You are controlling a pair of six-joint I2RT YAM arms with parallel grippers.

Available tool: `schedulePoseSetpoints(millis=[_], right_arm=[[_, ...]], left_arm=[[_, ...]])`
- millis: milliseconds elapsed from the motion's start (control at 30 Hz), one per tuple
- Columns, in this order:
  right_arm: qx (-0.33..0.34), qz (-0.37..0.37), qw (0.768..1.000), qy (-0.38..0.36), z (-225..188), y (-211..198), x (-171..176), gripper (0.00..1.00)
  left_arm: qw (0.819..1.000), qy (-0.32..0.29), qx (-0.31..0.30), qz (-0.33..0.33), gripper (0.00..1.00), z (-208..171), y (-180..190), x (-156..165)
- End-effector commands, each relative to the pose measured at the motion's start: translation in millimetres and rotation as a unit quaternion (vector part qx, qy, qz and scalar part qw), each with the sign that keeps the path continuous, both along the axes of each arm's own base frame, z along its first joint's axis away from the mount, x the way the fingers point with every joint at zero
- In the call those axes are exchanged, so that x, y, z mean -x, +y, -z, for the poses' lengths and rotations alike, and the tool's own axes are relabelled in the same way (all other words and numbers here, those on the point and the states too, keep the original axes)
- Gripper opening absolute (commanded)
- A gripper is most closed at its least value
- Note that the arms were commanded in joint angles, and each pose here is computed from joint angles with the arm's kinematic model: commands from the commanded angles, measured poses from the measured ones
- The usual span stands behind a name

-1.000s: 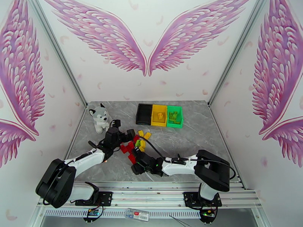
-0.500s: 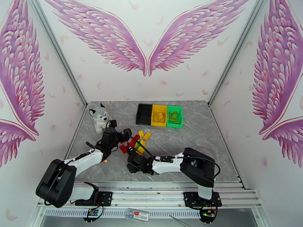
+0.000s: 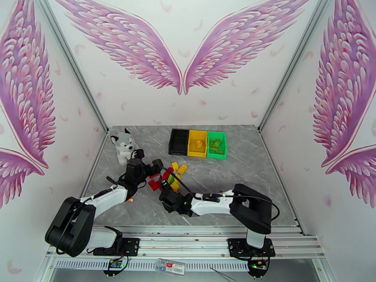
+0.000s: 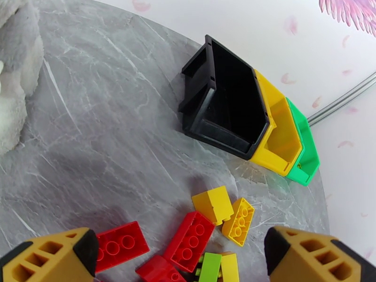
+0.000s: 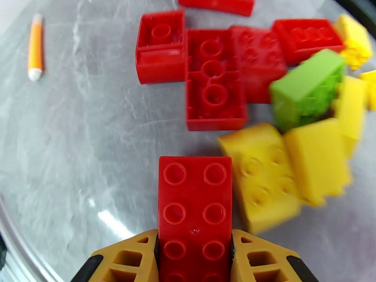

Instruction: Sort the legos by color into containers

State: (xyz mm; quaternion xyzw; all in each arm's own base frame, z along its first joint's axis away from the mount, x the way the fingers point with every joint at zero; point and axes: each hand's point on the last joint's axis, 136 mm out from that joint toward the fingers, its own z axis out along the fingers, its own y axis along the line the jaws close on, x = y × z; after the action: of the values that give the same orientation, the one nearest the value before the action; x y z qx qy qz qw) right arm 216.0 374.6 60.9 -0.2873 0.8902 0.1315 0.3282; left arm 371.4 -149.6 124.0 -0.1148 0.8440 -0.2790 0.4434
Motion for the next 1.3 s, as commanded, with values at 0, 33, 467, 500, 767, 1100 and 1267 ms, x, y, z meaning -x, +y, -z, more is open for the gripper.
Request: schedulePoseSetpoints(millis=[0, 33, 467, 500, 767, 1100, 1267], right_arm=[[0.003, 0.016, 0.999, -0.052, -36.2, -19.3, -8.4, 0.23], [0.008, 0.024, 0.998, -0.061, -41.2, -26.0, -11.9, 0.23], [-0.057, 0.148, 0.986, -0.051, -77.7, -85.1, -100.2, 0.19], [-0.069, 0.155, 0.984, -0.050, -82.2, -84.1, -110.2, 0.19], [-0.080, 0.203, 0.975, -0.049, -105.3, -69.0, -214.9, 0.18], [-0.084, 0.233, 0.969, -0.017, -99.5, -68.7, -317.0, 0.32], [-0.077, 0.214, 0.974, -0.014, -106.1, -60.8, -330.9, 0.59]], left_arm=[[1.000, 0.002, 0.005, 0.019, 0.99, 3.2, -9.1, 2.6], [1.000, 0.002, 0.005, 0.022, 0.99, 3.6, -11.4, 3.3], [0.994, -0.031, -0.063, 0.086, 0.99, -14.9, -58.6, 17.6], [0.993, -0.034, -0.073, 0.089, 0.99, -15.9, -61.4, 18.9], [0.994, -0.037, -0.076, 0.071, 0.99, -18.1, -52.7, 19.5], [0.996, -0.046, -0.063, 0.037, 0.99, -25.0, -30.4, 19.8], [0.996, -0.043, -0.062, 0.041, 0.99, -22.8, -32.6, 18.0]])
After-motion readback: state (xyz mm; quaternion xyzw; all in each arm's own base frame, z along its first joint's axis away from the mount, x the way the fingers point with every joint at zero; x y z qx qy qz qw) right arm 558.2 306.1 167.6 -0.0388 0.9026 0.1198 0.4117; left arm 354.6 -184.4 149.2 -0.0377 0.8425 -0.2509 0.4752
